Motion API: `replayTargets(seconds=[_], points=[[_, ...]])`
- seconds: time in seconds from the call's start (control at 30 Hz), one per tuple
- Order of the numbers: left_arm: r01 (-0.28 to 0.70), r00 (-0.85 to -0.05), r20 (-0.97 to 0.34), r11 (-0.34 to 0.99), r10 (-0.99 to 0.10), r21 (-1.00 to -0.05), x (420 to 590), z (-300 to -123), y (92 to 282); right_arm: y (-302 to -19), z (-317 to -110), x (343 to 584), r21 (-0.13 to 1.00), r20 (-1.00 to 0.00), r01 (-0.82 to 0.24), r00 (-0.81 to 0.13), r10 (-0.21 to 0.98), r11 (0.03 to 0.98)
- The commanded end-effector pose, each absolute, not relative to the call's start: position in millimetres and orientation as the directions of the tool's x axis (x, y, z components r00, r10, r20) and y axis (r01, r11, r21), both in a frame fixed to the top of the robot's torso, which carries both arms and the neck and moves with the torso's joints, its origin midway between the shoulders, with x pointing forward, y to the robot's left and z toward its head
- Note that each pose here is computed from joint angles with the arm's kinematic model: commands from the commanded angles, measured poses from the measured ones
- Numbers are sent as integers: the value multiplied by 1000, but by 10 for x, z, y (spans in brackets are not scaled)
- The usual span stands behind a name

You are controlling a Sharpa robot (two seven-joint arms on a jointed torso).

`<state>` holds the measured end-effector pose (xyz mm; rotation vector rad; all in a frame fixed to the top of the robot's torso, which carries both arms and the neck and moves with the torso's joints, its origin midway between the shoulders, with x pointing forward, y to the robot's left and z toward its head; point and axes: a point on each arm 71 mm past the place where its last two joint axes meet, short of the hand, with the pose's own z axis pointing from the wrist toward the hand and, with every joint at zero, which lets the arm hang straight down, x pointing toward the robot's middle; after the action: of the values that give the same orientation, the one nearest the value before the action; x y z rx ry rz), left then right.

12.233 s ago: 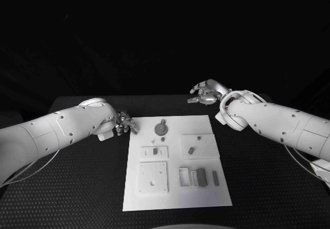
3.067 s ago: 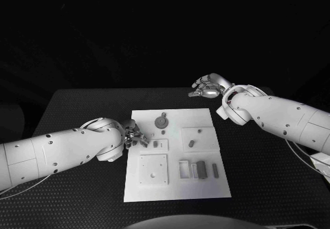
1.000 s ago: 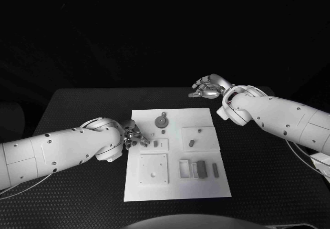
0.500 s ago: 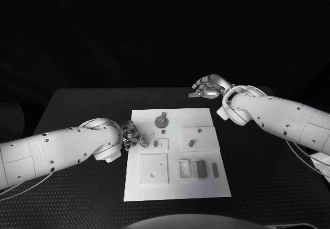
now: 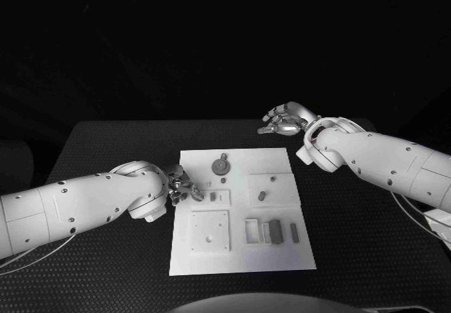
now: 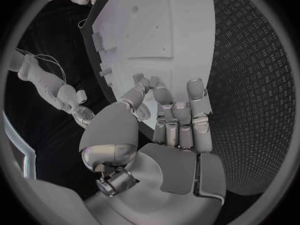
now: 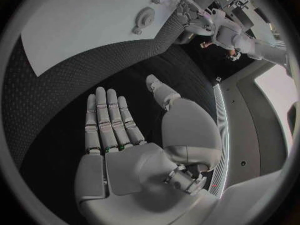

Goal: Assemble the parts on the task board

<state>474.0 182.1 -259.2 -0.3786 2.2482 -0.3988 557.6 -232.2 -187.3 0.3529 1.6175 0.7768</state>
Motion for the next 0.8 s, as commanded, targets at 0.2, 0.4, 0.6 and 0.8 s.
replayTargets(seconds=[0.2,0.4,0.6,0.8], points=[[-152,-679,-623,904,-390,-400,4744,-2635,1835,-2307,-1880,5573,658,-752,-206,-220,621,724],[-164,-728,-573,907,-377,-389,4768,-2648,1873,-2299,-1882,5575,658,-752,-206,-221,621,724],[-148,-748,-560,912,-357,-384,4824,-2590,1853,-2293,-1884,5577,659,-752,-206,-222,621,724],[-151,-753,-553,912,-356,-382,4928,-2522,1837,-2279,-1887,5578,659,-751,-208,-224,621,723]])
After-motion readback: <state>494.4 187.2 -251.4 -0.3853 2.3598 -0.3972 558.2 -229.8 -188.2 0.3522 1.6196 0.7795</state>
